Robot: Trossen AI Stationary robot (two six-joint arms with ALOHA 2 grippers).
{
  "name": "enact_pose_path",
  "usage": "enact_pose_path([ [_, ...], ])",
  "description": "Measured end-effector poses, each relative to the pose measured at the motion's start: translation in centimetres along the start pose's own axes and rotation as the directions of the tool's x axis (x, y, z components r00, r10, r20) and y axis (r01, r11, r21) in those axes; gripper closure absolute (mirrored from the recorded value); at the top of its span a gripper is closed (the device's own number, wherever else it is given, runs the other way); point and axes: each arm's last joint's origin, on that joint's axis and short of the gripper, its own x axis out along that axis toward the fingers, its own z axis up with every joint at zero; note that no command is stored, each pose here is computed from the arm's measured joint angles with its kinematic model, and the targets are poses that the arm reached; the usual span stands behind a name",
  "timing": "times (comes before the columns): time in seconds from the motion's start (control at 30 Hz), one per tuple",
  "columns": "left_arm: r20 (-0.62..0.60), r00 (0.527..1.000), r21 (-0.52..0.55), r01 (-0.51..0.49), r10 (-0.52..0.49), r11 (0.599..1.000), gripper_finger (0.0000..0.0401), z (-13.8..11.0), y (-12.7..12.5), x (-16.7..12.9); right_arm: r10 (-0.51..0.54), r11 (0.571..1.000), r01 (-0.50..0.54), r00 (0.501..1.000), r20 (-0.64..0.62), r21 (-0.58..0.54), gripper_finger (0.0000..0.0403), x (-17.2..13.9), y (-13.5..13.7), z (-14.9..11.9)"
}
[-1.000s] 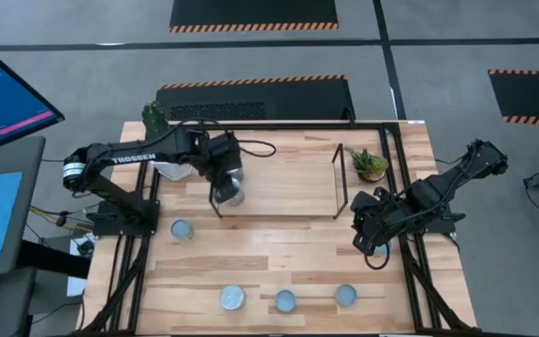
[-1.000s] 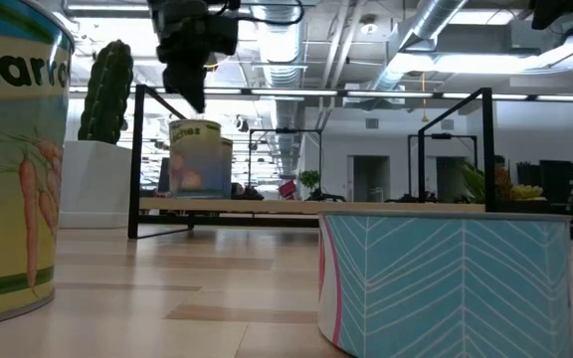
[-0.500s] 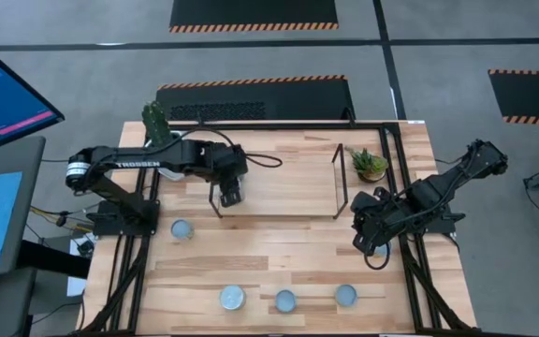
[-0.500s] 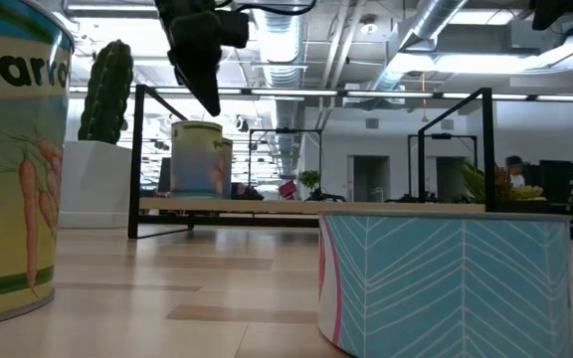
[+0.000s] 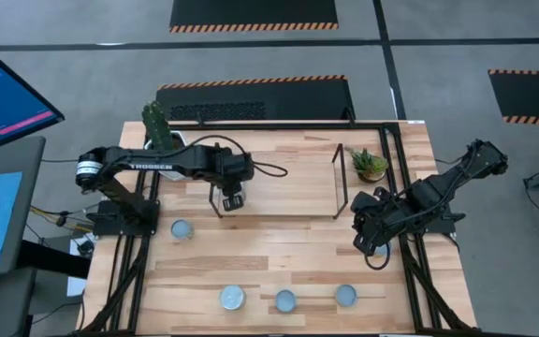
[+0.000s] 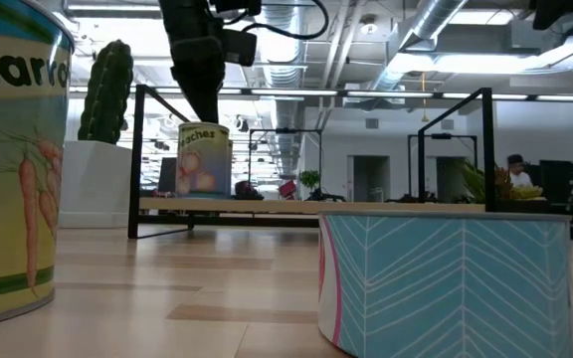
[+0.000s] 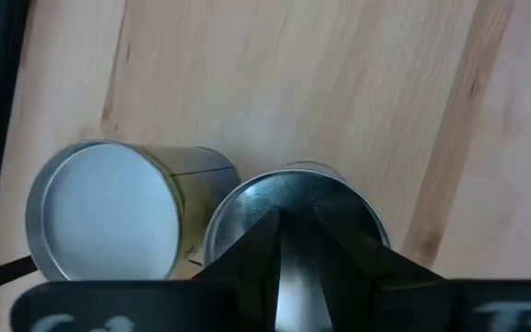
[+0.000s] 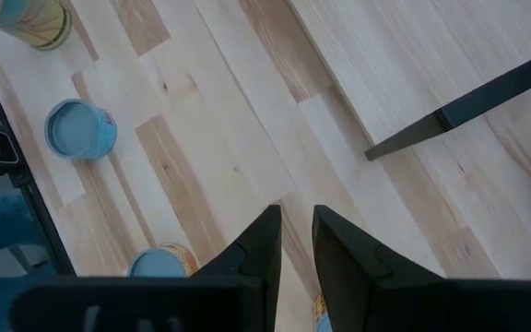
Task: Pick and place cans onto a shelf
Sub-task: Put the canned peaches on the shelf
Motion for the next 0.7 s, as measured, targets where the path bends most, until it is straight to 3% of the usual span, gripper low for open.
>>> enact_pose_path([
  [0.3,-0.065,0.997,-0.033,0.028,-0.031,0.999,0.0344,-1.1,0.1,-0.8,0.015,0.999,-0.015,1.000,-0.006,-0.032,0.0313,-0.2,0.4,-0.6],
  [0.7,-0.021,0.999,-0.052,0.037,-0.038,0.998,0.0344,-0.8,-0.1,-0.9,0.020,0.999,-0.020,1.000,-0.005,-0.028,0.0313,-0.2,0.5,-0.7],
])
